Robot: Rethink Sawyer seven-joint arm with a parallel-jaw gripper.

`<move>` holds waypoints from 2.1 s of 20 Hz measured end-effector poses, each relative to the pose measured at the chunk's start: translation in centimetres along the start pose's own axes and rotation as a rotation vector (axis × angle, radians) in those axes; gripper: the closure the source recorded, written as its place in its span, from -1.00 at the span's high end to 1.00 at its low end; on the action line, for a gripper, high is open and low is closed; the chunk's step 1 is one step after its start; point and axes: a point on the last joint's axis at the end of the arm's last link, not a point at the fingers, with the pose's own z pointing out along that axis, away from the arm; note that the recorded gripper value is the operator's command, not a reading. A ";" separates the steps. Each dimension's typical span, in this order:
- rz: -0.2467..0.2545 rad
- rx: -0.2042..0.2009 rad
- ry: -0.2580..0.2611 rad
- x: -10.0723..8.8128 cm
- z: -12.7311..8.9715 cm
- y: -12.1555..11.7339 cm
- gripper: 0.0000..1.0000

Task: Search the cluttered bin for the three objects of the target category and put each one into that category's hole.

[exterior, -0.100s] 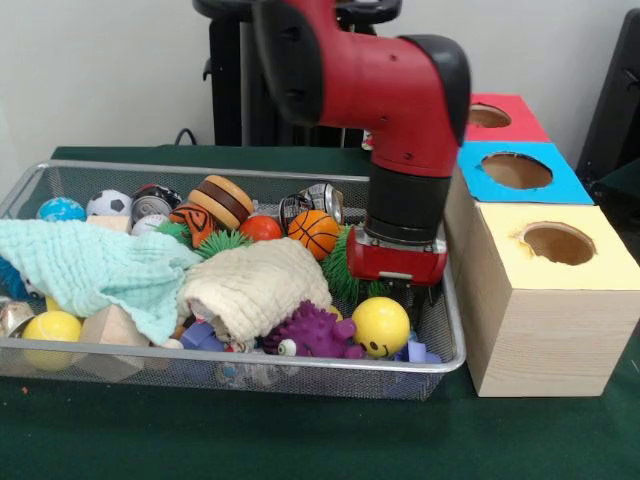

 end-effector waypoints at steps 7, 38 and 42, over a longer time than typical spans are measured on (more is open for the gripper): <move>-0.076 0.133 -0.021 -0.4 0.0 0.4 1.00; -0.104 0.148 -0.685 1.6 3.8 -1.1 1.00; -0.104 0.112 -0.795 2.8 3.7 -1.5 1.00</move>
